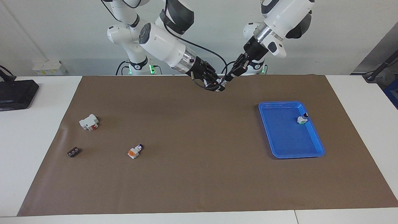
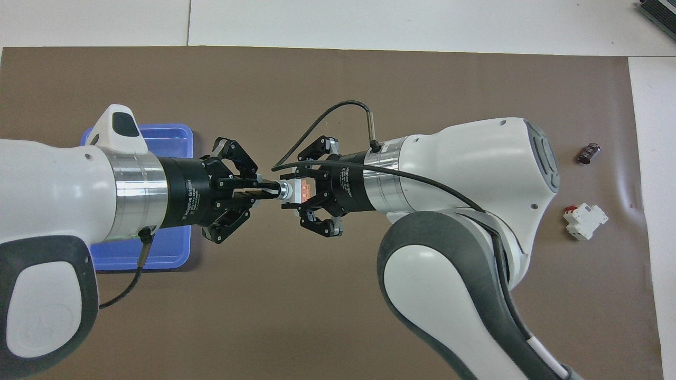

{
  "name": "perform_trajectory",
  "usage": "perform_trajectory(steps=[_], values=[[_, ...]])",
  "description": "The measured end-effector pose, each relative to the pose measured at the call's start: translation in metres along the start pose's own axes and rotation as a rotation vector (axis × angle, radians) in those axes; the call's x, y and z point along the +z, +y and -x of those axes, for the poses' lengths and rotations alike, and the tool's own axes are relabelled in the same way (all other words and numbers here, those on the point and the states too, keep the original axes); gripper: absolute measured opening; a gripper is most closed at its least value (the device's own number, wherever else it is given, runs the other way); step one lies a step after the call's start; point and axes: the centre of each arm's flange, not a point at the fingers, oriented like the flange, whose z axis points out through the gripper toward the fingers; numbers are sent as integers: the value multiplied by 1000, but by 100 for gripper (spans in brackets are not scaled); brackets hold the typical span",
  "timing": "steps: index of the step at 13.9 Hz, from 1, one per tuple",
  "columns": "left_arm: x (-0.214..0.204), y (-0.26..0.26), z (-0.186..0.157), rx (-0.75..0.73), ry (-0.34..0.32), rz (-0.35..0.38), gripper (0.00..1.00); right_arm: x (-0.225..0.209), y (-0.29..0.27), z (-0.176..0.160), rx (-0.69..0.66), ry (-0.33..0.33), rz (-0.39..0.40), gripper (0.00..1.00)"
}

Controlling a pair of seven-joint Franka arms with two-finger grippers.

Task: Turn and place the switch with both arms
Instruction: 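Close the left gripper on the switch held by the right gripper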

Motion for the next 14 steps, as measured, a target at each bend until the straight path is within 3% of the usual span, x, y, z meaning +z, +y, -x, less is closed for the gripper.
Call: perform_trajectory(steps=[4,7,14], values=[[0,0,1,-212,6,0,11,0,0,0,1,0,-1,42],[2,-4,10,-416,66,11,11,4,0,-1,1,3,6,42],[3,-5,11,-1031,85,42,11,8,-1,-2,1,3,2,42]])
